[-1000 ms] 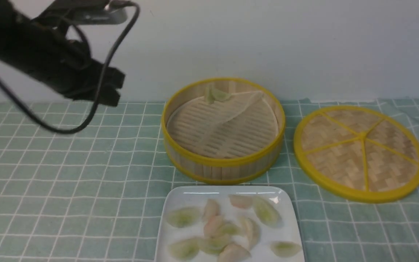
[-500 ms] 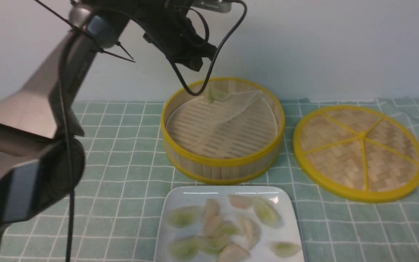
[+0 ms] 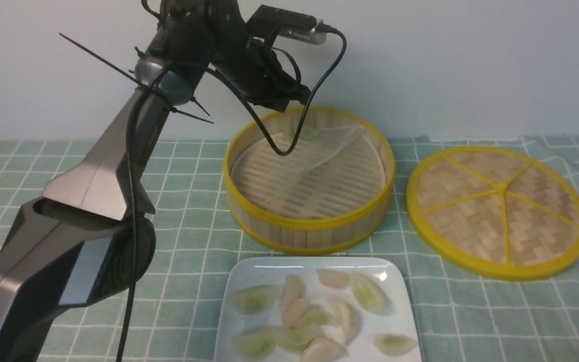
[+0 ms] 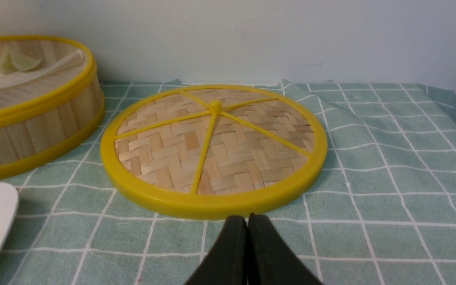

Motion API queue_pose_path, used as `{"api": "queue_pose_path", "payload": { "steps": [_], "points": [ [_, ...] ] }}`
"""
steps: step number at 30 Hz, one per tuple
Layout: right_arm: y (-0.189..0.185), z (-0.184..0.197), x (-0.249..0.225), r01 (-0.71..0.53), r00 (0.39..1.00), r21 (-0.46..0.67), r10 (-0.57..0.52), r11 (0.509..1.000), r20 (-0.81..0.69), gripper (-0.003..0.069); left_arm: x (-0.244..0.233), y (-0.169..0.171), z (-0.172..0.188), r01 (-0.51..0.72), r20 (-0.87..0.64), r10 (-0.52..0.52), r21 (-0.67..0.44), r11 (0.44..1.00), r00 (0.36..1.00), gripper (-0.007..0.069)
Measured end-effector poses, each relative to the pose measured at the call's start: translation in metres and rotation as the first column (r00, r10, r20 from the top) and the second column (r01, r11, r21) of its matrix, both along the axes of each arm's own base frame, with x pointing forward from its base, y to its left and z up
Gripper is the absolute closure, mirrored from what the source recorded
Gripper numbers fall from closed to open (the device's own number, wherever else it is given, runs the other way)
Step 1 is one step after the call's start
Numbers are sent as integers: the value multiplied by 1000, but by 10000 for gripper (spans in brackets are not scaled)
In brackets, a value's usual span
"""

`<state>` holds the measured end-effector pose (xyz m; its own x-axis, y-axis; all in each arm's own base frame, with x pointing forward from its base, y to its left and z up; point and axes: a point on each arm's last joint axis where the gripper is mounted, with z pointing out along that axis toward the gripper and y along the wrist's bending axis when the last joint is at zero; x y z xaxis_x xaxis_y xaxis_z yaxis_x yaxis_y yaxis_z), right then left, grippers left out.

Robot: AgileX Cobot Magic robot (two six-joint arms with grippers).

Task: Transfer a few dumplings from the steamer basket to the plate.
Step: Use the left arm to grab a dumpling from the steamer

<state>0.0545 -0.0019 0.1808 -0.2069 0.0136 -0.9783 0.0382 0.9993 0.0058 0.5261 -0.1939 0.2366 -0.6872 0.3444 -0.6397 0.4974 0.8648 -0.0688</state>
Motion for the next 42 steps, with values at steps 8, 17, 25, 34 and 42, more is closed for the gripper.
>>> {"api": "queue_pose_path", "payload": {
  "steps": [8,17,25,34,42],
  "points": [
    [0,0,0,0,1000,0,0,1000,0,673,12,-6,-41,-10,-12,10,-8,1000,1000,467],
    [0,0,0,0,1000,0,0,1000,0,673,22,-9,-73,-27,24,28,-17,999,999,125],
    [0,0,0,0,1000,0,0,1000,0,673,25,-17,-87,-25,61,28,-41,999,998,134],
    [0,0,0,1,1000,4,-1,1000,0,673,25,-15,-83,-25,64,27,-23,999,998,515],
    [0,0,0,1,1000,4,-1,1000,0,673,6,-5,-42,7,-41,-4,78,997,999,512]
  ]
}}
